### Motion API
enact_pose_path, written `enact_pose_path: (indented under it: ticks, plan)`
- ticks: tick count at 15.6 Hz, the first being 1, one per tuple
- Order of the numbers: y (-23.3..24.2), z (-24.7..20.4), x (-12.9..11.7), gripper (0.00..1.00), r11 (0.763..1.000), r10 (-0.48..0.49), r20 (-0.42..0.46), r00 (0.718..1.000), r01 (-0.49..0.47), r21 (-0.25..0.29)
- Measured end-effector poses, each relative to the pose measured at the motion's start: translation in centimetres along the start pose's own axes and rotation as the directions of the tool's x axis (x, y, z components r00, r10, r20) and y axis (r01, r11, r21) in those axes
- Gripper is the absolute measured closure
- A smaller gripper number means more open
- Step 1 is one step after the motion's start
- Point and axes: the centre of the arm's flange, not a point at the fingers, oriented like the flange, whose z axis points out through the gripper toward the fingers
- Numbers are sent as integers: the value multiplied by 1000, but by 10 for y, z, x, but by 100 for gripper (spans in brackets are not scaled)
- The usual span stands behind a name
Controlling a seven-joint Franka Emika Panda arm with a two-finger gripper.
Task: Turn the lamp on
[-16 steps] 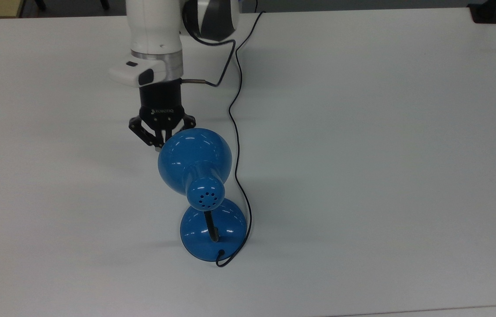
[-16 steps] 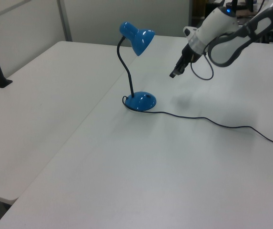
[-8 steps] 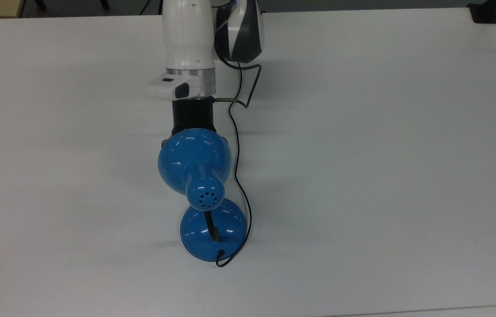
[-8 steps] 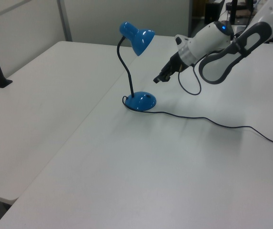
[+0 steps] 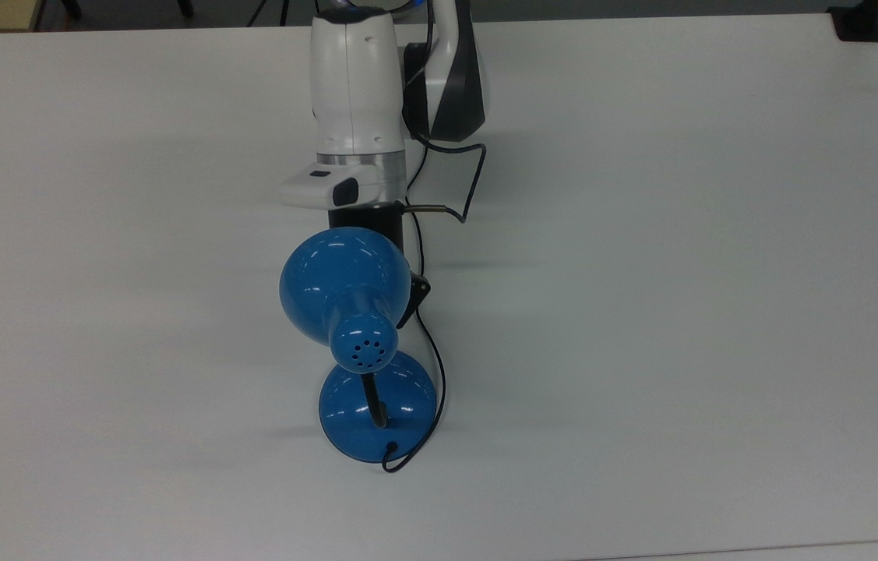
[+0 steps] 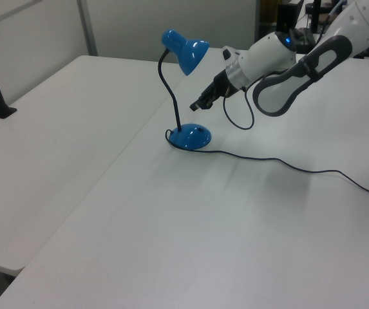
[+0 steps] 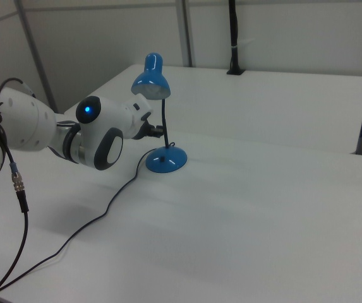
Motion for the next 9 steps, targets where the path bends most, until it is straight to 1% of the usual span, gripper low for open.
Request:
enact_pose_path:
  ticks: [4, 9]
  plan:
    - [-12, 15, -16, 99, 1000, -10, 31, 999, 9, 16]
    - [-14, 24, -26, 99, 1000, -10, 51, 999, 10, 19]
